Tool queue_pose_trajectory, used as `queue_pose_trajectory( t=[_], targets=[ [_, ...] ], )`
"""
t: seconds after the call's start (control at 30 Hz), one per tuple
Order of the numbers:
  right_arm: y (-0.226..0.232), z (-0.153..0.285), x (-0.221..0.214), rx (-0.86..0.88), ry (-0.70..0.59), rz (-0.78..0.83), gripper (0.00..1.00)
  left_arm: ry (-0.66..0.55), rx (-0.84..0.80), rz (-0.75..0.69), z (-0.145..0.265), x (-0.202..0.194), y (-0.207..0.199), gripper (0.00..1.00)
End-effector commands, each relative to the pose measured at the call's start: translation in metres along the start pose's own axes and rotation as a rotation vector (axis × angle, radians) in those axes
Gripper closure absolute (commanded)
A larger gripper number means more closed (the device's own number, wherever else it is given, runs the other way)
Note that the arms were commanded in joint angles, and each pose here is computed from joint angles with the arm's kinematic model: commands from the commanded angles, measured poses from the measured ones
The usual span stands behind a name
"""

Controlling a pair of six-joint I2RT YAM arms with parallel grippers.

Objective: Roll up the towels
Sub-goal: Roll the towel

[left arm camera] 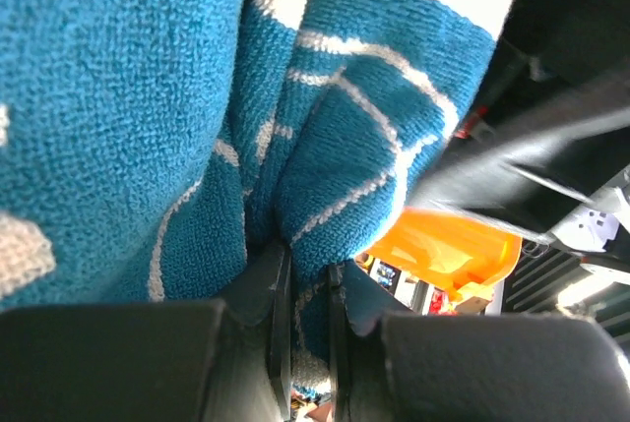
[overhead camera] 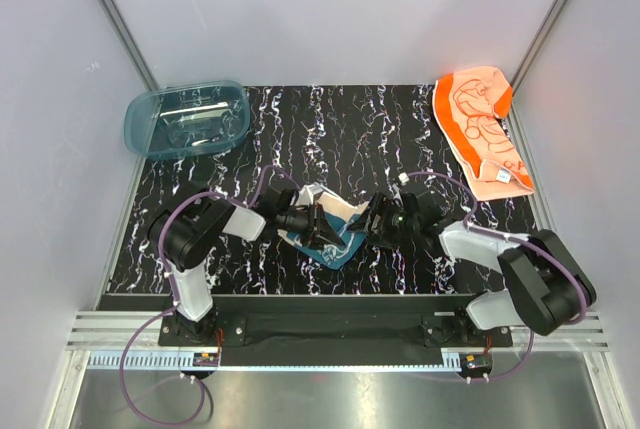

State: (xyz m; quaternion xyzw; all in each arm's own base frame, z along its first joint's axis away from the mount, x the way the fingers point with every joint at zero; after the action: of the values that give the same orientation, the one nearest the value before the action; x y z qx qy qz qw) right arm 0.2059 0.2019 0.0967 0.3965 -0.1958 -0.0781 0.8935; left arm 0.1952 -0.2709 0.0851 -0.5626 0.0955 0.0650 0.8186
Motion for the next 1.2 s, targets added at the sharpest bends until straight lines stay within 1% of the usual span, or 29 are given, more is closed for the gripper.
queue_pose_trajectory(
  t=[0.0,0.03,0.07,0.1,0.17,0.27,0.3,0.33,0.37,0.4,0.43,0.47,0.5,0.53,0.6,0.63,0.67,0.73,0.77,0.8,0.83,0.87,0.9,0.93,0.97,1.0,1.03,1.07,1.17],
  targets=[
    [0.005,-0.012,0.016,0.009,-0.080,0.028,0.18,-0.007,-0.021,-0.001,0.001,0.003,-0.001,0.95],
    [0.003,-0.015,0.017,0.003,-0.081,0.030,0.20,-0.008,-0.020,-0.001,0.001,0.003,-0.001,0.95],
    [0.000,-0.019,0.017,-0.008,-0.074,0.031,0.28,-0.007,-0.017,0.001,0.002,0.003,0.000,0.95],
    [-0.001,-0.021,0.017,-0.014,-0.071,0.032,0.32,-0.011,-0.020,-0.004,0.002,0.003,-0.002,0.94],
    [-0.002,-0.025,0.020,-0.019,-0.071,0.037,0.44,-0.014,-0.017,-0.003,0.003,0.002,-0.001,0.92],
    [0.001,-0.027,0.024,-0.034,-0.067,0.059,0.55,-0.021,-0.009,-0.005,0.004,0.001,-0.001,0.87],
    [0.001,-0.027,0.025,-0.043,-0.063,0.065,0.59,-0.032,-0.002,-0.036,0.005,0.001,-0.002,0.80],
    [-0.002,-0.027,0.023,-0.074,-0.039,0.061,0.61,-0.036,0.012,-0.051,0.006,0.001,-0.002,0.76],
    [0.003,-0.027,0.029,-0.079,-0.045,0.083,0.61,-0.046,0.061,-0.073,0.008,-0.001,0.001,0.72],
    [0.000,-0.026,0.027,-0.112,-0.018,0.081,0.62,-0.056,0.079,-0.109,0.009,0.002,-0.005,0.66],
    [0.005,-0.025,0.032,-0.117,-0.022,0.103,0.63,-0.062,0.107,-0.132,0.010,0.003,-0.006,0.61],
    [0.008,-0.025,0.035,-0.122,-0.025,0.112,0.64,-0.071,0.177,-0.161,0.015,-0.001,-0.003,0.57],
    [0.002,-0.022,0.029,-0.169,0.016,0.099,0.64,-0.086,0.193,-0.203,0.017,0.003,-0.013,0.49],
    [0.006,-0.022,0.033,-0.172,0.013,0.114,0.64,-0.077,0.254,-0.178,0.021,-0.002,-0.009,0.46],
    [0.005,-0.021,0.032,-0.203,0.047,0.115,0.65,-0.104,0.301,-0.255,0.027,0.000,-0.018,0.42],
    [0.010,-0.021,0.036,-0.198,0.050,0.129,0.66,-0.102,0.334,-0.254,0.030,-0.001,-0.023,0.38],
    [0.011,-0.022,0.036,-0.207,0.061,0.134,0.66,-0.127,0.365,-0.311,0.033,0.002,-0.028,0.37],
    [0.013,-0.024,0.037,-0.232,0.095,0.148,0.66,-0.141,0.434,-0.337,0.040,-0.001,-0.032,0.36],
    [0.014,-0.025,0.036,-0.239,0.109,0.156,0.66,-0.191,0.467,-0.432,0.043,0.003,-0.048,0.35],
    [0.011,-0.026,0.032,-0.268,0.142,0.152,0.66,-0.214,0.494,-0.474,0.045,0.003,-0.054,0.35],
    [0.017,-0.026,0.037,-0.262,0.140,0.173,0.67,-0.238,0.516,-0.525,0.046,0.002,-0.063,0.34],
    [0.018,-0.027,0.037,-0.269,0.153,0.180,0.67,-0.275,0.565,-0.629,0.048,-0.001,-0.075,0.33],
    [0.015,-0.028,0.032,-0.295,0.189,0.177,0.67,-0.292,0.584,-0.684,0.047,-0.004,-0.082,0.32],
    [0.022,-0.028,0.038,-0.290,0.188,0.198,0.66,-0.304,0.620,-0.723,0.047,-0.007,-0.084,0.31],
    [0.023,-0.028,0.038,-0.301,0.198,0.203,0.67,-0.342,0.665,-0.816,0.044,-0.013,-0.093,0.29],
    [0.021,-0.028,0.034,-0.324,0.231,0.205,0.67,-0.347,0.680,-0.858,0.042,-0.016,-0.096,0.25],
    [0.028,-0.029,0.039,-0.325,0.221,0.220,0.67,-0.356,0.692,-0.893,0.039,-0.020,-0.097,0.24],
    [0.028,-0.028,0.040,-0.332,0.227,0.223,0.67,-0.349,0.705,-0.953,0.033,-0.028,-0.099,0.23],
    [0.033,-0.028,0.041,-0.349,0.247,0.227,0.67,-0.360,0.738,-1.047,0.019,-0.039,-0.097,0.21]
  ],
)
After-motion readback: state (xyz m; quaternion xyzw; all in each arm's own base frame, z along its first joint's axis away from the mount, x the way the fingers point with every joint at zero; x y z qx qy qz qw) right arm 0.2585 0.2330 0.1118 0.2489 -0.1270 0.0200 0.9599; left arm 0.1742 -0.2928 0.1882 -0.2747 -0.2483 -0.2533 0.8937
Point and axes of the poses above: each gripper's point midway between its finger pads, its own z axis back along the fingers, its own y axis along the line the jaws close on, x = y × z, the point moved 6 cm from there along z, back along the fingers, and after that the axes turned 4 degrees about z, right-handed, at the moved point
